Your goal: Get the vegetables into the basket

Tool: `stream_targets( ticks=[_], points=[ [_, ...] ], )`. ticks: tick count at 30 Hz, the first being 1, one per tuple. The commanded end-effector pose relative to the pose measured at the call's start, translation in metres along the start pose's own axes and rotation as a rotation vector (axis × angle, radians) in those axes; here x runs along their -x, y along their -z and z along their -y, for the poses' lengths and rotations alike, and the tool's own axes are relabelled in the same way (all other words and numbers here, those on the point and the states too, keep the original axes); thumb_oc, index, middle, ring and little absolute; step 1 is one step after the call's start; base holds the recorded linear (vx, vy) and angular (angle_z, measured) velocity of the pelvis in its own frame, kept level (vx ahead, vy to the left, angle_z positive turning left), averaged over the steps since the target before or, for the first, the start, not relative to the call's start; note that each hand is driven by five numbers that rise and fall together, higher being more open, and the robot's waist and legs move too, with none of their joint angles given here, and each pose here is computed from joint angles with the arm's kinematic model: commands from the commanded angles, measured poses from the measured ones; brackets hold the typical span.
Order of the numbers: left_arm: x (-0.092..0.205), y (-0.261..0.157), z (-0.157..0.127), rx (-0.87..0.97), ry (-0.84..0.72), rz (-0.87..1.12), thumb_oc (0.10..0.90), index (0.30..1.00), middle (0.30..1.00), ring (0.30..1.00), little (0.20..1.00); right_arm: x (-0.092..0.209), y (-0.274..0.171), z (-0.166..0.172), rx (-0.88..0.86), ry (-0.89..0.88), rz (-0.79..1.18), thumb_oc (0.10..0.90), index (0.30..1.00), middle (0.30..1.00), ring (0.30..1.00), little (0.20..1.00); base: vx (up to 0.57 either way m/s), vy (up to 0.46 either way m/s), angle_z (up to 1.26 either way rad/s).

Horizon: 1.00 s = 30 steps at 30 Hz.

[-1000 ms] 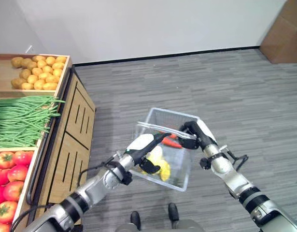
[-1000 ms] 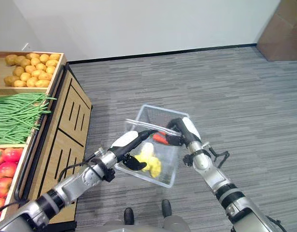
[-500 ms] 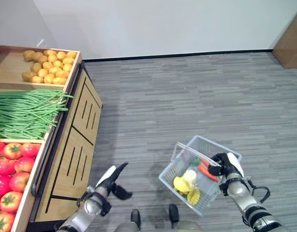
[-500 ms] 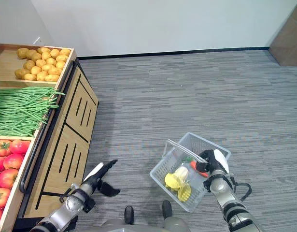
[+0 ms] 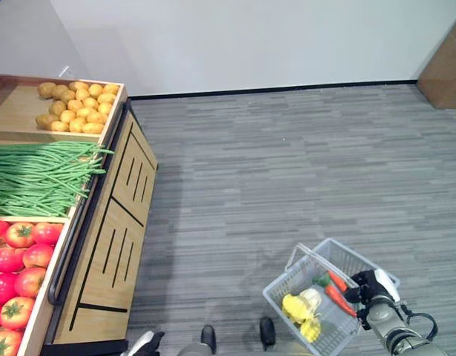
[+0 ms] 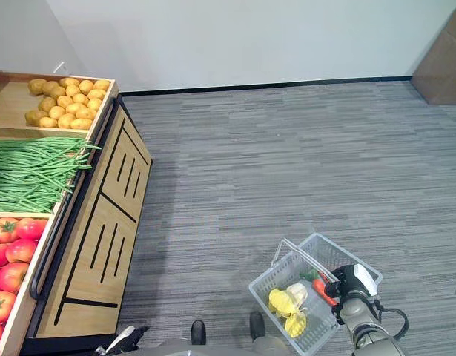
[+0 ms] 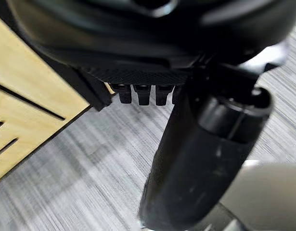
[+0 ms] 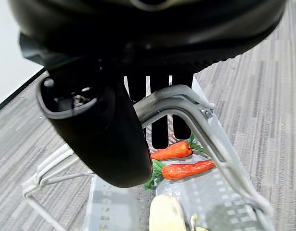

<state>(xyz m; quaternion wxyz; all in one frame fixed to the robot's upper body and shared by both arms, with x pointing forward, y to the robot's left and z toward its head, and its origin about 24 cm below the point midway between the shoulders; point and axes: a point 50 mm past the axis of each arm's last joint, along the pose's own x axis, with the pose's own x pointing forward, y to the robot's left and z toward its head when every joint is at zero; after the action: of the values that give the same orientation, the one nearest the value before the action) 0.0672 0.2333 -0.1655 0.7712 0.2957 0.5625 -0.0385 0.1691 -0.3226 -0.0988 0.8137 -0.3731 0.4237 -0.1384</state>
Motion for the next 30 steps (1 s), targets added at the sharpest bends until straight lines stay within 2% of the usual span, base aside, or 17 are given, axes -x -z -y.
stream_targets(
  ticks=[1, 10, 11, 12, 25, 30],
  points=[
    [-0.002, 0.002, -0.013, 0.077, -0.041, -0.035, 0.9, 1.0, 1.0, 1.0, 1.0, -0.014, -0.031, 0.044, 0.005, 0.136, 0.088, 0.4, 0.3, 0.3, 0.3, 0.3, 0.0, 0.0, 0.0],
    [-0.002, 0.003, -0.008, 0.166, -0.037, -0.057, 0.9, 1.0, 1.0, 1.0, 1.0, -0.015, -0.022, 0.052, 0.059, 0.139, 0.038, 0.408, 0.311, 0.311, 0.311, 0.311, 0.01, -0.017, 0.01],
    [-0.002, 0.002, -0.008, 0.164, -0.035, -0.056, 0.9, 1.0, 1.0, 1.0, 1.0, -0.015, -0.021, 0.053, 0.06, 0.141, 0.032, 0.582, 0.555, 0.555, 0.555, 0.555, 0.02, -0.025, 0.06],
    [-0.002, 0.002, -0.008, 0.156, -0.033, -0.055, 0.9, 1.0, 1.0, 1.0, 1.0, -0.015, -0.018, 0.053, 0.067, 0.137, 0.017, 0.9, 1.0, 1.0, 1.0, 1.0, 0.02, -0.023, 0.05],
    [-0.002, -0.003, -0.003, 0.134, -0.02, -0.04, 0.9, 1.0, 1.0, 1.0, 1.0, -0.013, -0.003, 0.054, 0.077, 0.146, -0.051, 0.9, 1.0, 1.0, 1.0, 1.0, 0.01, -0.005, 0.01],
    [-0.002, -0.004, -0.002, 0.133, -0.02, -0.039, 0.9, 1.0, 1.0, 1.0, 1.0, -0.01, 0.001, 0.04, 0.062, 0.113, -0.053, 0.9, 1.0, 1.0, 1.0, 1.0, 0.0, 0.0, 0.0]
  ],
)
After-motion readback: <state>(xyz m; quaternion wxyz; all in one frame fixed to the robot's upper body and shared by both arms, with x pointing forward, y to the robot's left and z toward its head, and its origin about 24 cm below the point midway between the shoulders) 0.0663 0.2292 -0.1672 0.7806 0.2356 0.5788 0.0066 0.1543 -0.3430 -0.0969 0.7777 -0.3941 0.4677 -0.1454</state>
